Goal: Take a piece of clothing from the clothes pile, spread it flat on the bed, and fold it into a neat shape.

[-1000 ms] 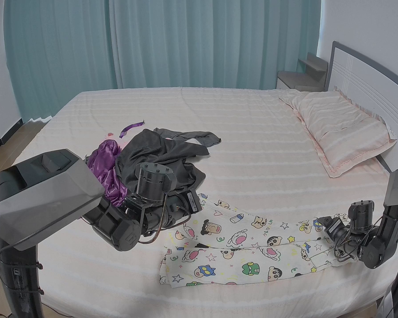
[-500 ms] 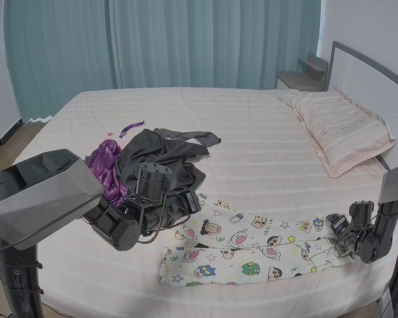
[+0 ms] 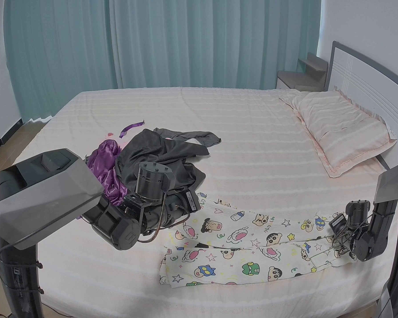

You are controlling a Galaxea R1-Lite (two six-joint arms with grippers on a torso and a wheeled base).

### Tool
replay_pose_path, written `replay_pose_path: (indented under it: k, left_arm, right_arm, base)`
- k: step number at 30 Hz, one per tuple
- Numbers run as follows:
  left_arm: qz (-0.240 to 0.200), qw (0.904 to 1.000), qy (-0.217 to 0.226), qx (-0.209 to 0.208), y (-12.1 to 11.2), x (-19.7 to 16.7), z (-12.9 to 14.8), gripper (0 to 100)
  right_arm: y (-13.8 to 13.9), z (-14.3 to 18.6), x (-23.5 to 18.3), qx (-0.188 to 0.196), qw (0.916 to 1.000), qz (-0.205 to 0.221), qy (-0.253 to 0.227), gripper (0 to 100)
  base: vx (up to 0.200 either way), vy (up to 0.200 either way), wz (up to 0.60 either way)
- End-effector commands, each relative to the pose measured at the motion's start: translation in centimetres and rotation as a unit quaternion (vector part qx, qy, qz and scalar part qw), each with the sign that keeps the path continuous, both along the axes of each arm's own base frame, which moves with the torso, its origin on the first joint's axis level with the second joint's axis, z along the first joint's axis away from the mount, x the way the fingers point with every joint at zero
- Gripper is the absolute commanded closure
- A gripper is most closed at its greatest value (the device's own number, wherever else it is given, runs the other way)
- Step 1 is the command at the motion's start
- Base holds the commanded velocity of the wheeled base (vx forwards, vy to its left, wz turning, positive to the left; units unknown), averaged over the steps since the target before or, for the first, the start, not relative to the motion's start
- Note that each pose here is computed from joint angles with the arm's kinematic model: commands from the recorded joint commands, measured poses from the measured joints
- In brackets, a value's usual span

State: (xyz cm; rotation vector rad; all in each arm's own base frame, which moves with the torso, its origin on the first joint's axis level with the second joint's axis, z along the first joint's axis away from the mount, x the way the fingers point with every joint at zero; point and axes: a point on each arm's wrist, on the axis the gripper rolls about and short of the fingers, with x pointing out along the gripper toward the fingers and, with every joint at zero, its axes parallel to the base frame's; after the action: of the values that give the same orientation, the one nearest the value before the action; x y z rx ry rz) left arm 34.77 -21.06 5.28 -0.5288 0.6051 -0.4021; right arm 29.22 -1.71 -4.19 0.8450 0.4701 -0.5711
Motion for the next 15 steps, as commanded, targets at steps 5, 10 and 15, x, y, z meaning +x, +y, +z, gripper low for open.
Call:
replay_pose_path:
  k: [5, 10, 15]
  left_arm:
    - [0.015, 0.9995, -0.024, -0.013, 0.6, 1.5, 1.4, 100]
    - [0.020, 0.9989, -0.038, -0.020, 0.6, 2.3, 2.0, 100]
    - [0.022, 0.9983, -0.051, -0.020, 0.5, 2.8, 2.6, 100]
  right_arm:
    - [-0.6, 1.3, 0.6, -0.006, 0.9996, -0.008, -0.025, 100]
    - [-0.7, 1.7, 1.4, -0.007, 0.9991, -0.009, -0.040, 100]
    - [-1.2, 2.6, 2.1, -0.009, 0.9982, -0.012, -0.059, 100]
  base:
    - [0.000, 0.000, 0.00]
    - [0.000, 0.000, 0.00]
    - [0.000, 0.000, 0.00]
